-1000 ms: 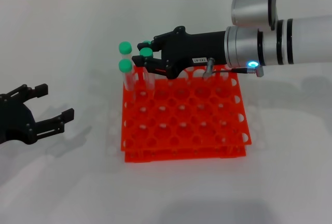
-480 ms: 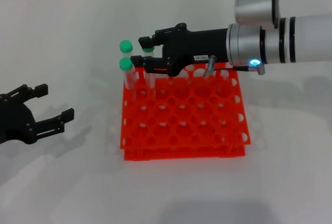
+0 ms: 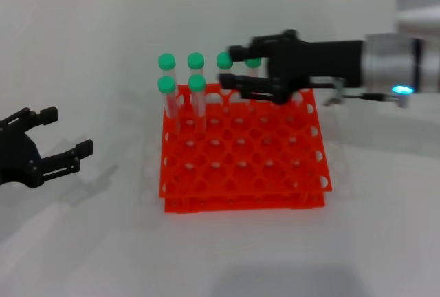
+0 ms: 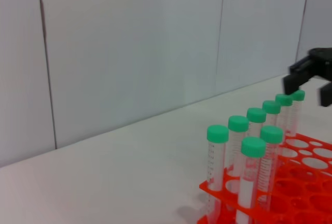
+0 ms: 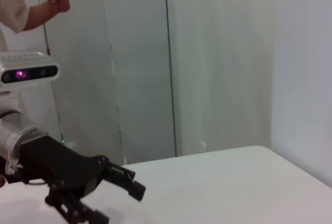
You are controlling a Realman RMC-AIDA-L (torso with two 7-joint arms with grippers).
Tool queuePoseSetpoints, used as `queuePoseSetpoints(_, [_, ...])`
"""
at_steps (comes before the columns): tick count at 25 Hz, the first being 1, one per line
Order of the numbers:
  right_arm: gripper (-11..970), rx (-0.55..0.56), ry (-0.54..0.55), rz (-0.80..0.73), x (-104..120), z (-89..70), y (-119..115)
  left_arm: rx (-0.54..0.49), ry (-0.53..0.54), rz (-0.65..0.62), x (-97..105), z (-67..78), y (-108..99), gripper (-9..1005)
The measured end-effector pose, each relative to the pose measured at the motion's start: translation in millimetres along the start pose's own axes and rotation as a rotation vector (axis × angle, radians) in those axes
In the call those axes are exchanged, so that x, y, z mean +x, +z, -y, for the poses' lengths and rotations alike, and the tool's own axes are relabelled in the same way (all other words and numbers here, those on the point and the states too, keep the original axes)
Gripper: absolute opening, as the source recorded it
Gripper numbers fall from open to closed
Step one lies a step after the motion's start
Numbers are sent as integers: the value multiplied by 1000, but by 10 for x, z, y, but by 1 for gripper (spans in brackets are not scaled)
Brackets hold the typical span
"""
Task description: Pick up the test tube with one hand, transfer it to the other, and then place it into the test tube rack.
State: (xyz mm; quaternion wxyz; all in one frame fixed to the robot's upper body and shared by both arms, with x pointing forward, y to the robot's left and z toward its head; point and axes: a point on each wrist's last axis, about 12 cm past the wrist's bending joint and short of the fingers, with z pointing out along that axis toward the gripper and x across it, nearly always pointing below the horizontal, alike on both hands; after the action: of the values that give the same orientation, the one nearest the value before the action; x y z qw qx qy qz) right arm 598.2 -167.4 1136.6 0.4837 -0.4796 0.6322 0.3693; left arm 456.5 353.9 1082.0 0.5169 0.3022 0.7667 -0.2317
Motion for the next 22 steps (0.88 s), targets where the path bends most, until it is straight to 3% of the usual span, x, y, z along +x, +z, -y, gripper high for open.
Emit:
queuePoseSetpoints(3, [522,55,24,23,111,23,-279,1,1,5,-20,-10,14,886])
queuePoseSetpoints(8, [609,120,56,7,305,13,-537,6,2,7,-45,-30,47,886])
queuePoseSetpoints(12, [706,143,91,-8,422,2,-635,30,-1,3,-55,-53,111,886])
queuePoseSetpoints(18, [881,102,99,-26,479,-64,-720,153,-14,-3,-85,-96,181,886])
queuePoseSetpoints(22, [879,75,99,-56,515,-96,-746,234,-23,-5,-121,-137,206,886])
